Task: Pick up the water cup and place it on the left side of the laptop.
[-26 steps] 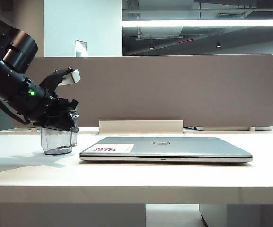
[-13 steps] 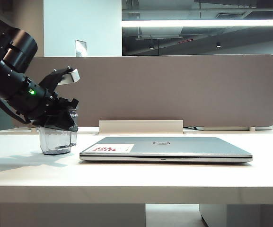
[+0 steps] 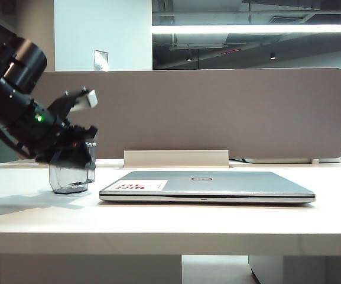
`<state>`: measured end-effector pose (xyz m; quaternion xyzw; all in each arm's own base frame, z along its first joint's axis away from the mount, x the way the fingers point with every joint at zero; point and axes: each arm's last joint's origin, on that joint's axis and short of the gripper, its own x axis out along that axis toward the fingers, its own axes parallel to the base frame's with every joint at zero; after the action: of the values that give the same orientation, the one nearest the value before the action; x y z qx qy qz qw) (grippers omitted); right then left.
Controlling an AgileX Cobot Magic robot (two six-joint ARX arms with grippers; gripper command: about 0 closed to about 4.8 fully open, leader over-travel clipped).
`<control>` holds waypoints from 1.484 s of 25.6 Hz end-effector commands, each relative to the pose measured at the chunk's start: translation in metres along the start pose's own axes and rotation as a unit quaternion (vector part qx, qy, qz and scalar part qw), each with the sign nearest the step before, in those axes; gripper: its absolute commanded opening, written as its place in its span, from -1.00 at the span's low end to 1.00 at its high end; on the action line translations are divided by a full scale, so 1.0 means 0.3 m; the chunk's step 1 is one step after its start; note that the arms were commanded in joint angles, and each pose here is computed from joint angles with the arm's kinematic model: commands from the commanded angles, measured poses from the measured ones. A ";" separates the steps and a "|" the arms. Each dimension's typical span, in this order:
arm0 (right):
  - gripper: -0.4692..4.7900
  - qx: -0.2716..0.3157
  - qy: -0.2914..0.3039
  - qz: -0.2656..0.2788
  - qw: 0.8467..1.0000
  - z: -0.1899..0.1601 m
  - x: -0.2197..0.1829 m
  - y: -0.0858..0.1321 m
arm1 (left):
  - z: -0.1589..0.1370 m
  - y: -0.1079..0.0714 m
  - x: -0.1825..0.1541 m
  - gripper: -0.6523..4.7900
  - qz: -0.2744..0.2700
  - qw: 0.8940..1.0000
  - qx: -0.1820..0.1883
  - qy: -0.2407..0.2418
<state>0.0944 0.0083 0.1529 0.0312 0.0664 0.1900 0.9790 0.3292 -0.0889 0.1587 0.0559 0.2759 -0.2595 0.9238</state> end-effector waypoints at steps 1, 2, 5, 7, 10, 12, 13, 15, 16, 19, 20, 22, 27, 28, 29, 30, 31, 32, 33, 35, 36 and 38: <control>-0.84 0.000 -0.001 0.000 1.000 -0.004 0.001 -0.001 | -0.002 0.001 -0.002 -0.54 0.002 1.000 -0.004 0.001; -0.84 0.000 -0.001 0.000 1.000 -0.004 0.001 -0.001 | -0.002 0.001 -0.002 -0.54 0.002 1.000 -0.004 0.001; -0.84 0.000 -0.001 0.000 1.000 -0.004 0.001 -0.001 | -0.002 0.001 -0.002 -0.50 0.001 1.000 -0.004 0.001; -0.84 0.000 -0.001 0.000 1.000 -0.004 0.001 -0.001 | -0.003 0.001 -0.002 -0.37 0.000 1.000 -0.005 0.002; -0.84 0.000 -0.001 0.000 1.000 -0.004 0.001 -0.001 | -0.013 -0.002 -0.003 -0.30 -0.003 1.000 -0.010 0.020; -0.84 0.000 -0.001 0.000 1.000 -0.004 0.001 -0.001 | -0.019 -0.004 -0.007 -0.30 -0.007 0.999 -0.014 0.032; -0.84 0.000 -0.001 0.000 1.000 -0.004 0.001 -0.001 | -0.020 -0.005 -0.009 -0.30 -0.008 0.999 -0.014 0.035; -0.84 0.000 -0.001 0.001 1.000 -0.004 0.001 -0.001 | -0.019 -0.007 -0.016 -0.30 -0.009 0.999 -0.016 0.039; -0.84 0.000 -0.001 0.000 1.000 -0.004 0.001 -0.001 | -0.018 -0.008 -0.019 -0.30 -0.010 0.999 -0.017 0.041; -0.84 0.000 -0.001 0.001 1.000 -0.004 0.001 -0.001 | -0.009 -0.015 -0.045 -0.30 -0.018 0.998 -0.021 0.051; -0.84 0.000 -0.001 0.001 1.000 -0.004 0.001 -0.001 | -0.008 -0.017 -0.052 -0.30 -0.018 0.998 -0.022 0.055; -0.84 0.000 -0.001 0.001 1.000 -0.004 0.001 -0.001 | -0.007 -0.020 -0.063 -0.30 -0.019 0.997 -0.027 0.063; -0.84 0.000 -0.001 0.001 1.000 -0.004 0.001 -0.001 | 0.014 -0.046 -0.114 -0.32 -0.078 0.990 -0.090 0.071; -0.84 0.000 -0.001 0.001 1.000 -0.004 0.001 -0.001 | 0.023 -0.052 -0.121 -0.34 -0.090 0.989 -0.099 0.065; -0.84 0.000 -0.001 0.001 1.000 -0.004 0.001 -0.001 | 0.034 -0.060 -0.130 -0.40 -0.100 0.988 -0.106 0.058; -0.84 0.000 -0.001 0.002 1.000 -0.004 0.001 0.000 | 0.044 -0.068 -0.135 -0.52 -0.107 0.987 -0.108 0.054; -0.84 0.000 -0.001 0.003 1.000 -0.004 0.001 0.000 | 0.058 -0.078 -0.143 -0.68 -0.112 0.987 -0.107 0.048; -0.84 0.000 -0.001 0.003 1.000 -0.004 0.001 0.000 | 0.069 -0.086 -0.148 -0.73 -0.114 0.987 -0.103 0.043; -0.84 0.000 -0.001 0.007 1.000 -0.004 0.001 0.001 | 0.092 -0.105 -0.156 -0.78 -0.120 0.988 -0.094 0.033; -0.84 0.000 -0.001 0.008 1.000 -0.004 0.001 0.001 | 0.129 -0.129 -0.156 -0.78 -0.113 0.989 -0.089 0.022; -0.84 0.000 -0.001 0.008 1.000 -0.004 0.001 0.001 | 0.143 -0.138 -0.155 -0.78 -0.103 0.990 -0.093 0.017; -0.84 0.000 -0.001 0.012 1.000 -0.004 0.001 0.001 | 0.168 -0.150 -0.154 -0.78 -0.080 0.992 -0.093 0.007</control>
<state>0.0943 0.0086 0.1524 0.0321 0.0691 0.1946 0.9779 0.2951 -0.1165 0.2210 -0.0498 0.3230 -0.3277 0.8865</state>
